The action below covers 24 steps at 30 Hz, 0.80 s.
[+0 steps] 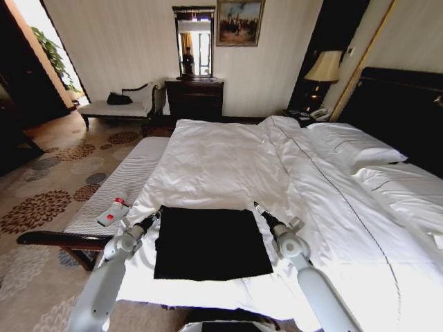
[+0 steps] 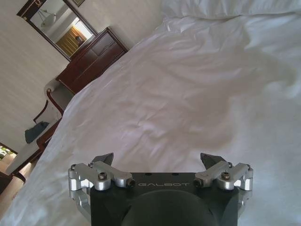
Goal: Fold the clothes on the bed.
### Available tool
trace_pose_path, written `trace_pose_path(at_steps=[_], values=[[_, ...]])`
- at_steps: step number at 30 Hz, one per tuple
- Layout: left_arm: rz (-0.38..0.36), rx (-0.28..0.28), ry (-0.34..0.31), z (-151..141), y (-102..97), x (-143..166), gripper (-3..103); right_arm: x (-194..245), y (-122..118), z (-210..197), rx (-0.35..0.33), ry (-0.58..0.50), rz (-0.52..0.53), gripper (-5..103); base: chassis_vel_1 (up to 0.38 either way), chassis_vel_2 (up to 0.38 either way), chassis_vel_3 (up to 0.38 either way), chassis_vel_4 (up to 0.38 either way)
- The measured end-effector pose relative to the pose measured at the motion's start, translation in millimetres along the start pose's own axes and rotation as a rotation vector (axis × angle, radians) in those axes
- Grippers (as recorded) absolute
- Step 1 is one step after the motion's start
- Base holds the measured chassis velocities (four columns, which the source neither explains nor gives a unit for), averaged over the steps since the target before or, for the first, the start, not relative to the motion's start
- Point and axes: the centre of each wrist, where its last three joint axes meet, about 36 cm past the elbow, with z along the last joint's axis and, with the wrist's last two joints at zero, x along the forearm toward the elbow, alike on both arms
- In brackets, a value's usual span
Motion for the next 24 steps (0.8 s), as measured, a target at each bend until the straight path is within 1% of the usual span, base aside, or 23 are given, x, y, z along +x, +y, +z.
trace_pose_path(at_steps=[5,12,14,17,21,24], values=[[-0.009,0.007,-0.011,-3,4.1,4,1,-14,-8,10,0.016,0.028,0.006,100,0.000,0.000,0.000,0.000],[-0.010,0.003,-0.007,1,3.9,7,1,-19,-16,16,0.032,0.061,-0.021,100,0.000,0.000,0.000,0.000],[-0.010,0.001,-0.006,3,3.6,8,1,-25,-23,19,0.044,0.083,-0.028,100,0.000,0.000,0.000,0.000],[-0.008,-0.003,-0.004,3,2.6,7,1,-28,-25,19,0.025,0.089,-0.051,100,0.000,0.000,0.000,0.000],[-0.006,-0.009,0.001,3,1.5,8,1,-32,-28,28,-0.017,0.076,-0.127,100,0.000,0.000,0.000,0.000],[-0.007,-0.014,0.003,3,2.0,8,1,-33,-27,36,-0.033,0.072,-0.155,100,0.000,0.000,0.000,0.000]])
